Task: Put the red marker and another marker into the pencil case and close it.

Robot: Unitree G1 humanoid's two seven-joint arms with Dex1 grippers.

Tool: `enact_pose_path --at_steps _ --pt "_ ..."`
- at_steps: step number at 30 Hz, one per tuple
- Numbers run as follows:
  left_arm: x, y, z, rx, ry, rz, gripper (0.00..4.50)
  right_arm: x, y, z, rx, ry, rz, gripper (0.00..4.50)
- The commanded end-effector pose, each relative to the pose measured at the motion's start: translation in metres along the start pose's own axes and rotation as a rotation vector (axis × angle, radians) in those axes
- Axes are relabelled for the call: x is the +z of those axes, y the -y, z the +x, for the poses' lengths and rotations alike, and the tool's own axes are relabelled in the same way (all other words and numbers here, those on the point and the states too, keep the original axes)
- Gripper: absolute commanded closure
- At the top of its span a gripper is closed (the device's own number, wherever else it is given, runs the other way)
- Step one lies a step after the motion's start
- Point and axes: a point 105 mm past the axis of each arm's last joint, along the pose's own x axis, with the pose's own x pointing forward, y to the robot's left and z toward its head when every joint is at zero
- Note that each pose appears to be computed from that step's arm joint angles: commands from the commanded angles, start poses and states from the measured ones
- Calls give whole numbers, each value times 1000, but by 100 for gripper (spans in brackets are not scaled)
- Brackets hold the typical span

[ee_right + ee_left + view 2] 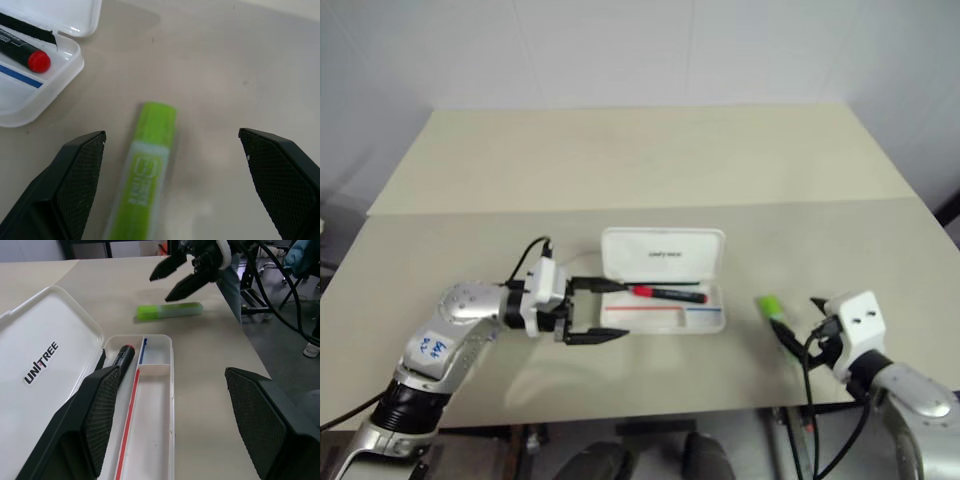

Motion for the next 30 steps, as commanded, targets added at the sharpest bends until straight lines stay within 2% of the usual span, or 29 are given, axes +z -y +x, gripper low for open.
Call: enact_pose_path --at_steps 1,6,7,10,12,16,17,21,30 --pt "7 -5 -5 4 -4 51 91 -6 -13 -3 -24 -12 27 2" --pt "7 -7 -7 1 -11 55 91 -25 -25 -7 -32 -77 58 2" --pt "8 -7 -7 -1 -11 57 91 -29 -22 -8 -57 -89 61 19" --pt "8 -8 -6 0 -12 61 91 -37 -17 -9 -93 -110 56 87" --pt "8 -9 -7 4 -13 63 91 -36 -18 -7 -88 -104 55 172" --pt "8 -8 -7 7 -13 65 91 -31 -16 -2 -86 -85 42 317" --pt "8 -8 -7 9 -12 66 91 -29 -15 0 -86 -77 35 340" --pt "7 -8 -6 16 -10 68 91 -16 -10 10 -80 -31 -9 339" --pt "0 -9 -23 73 -56 69 91 54 20 40 66 142 -246 339"
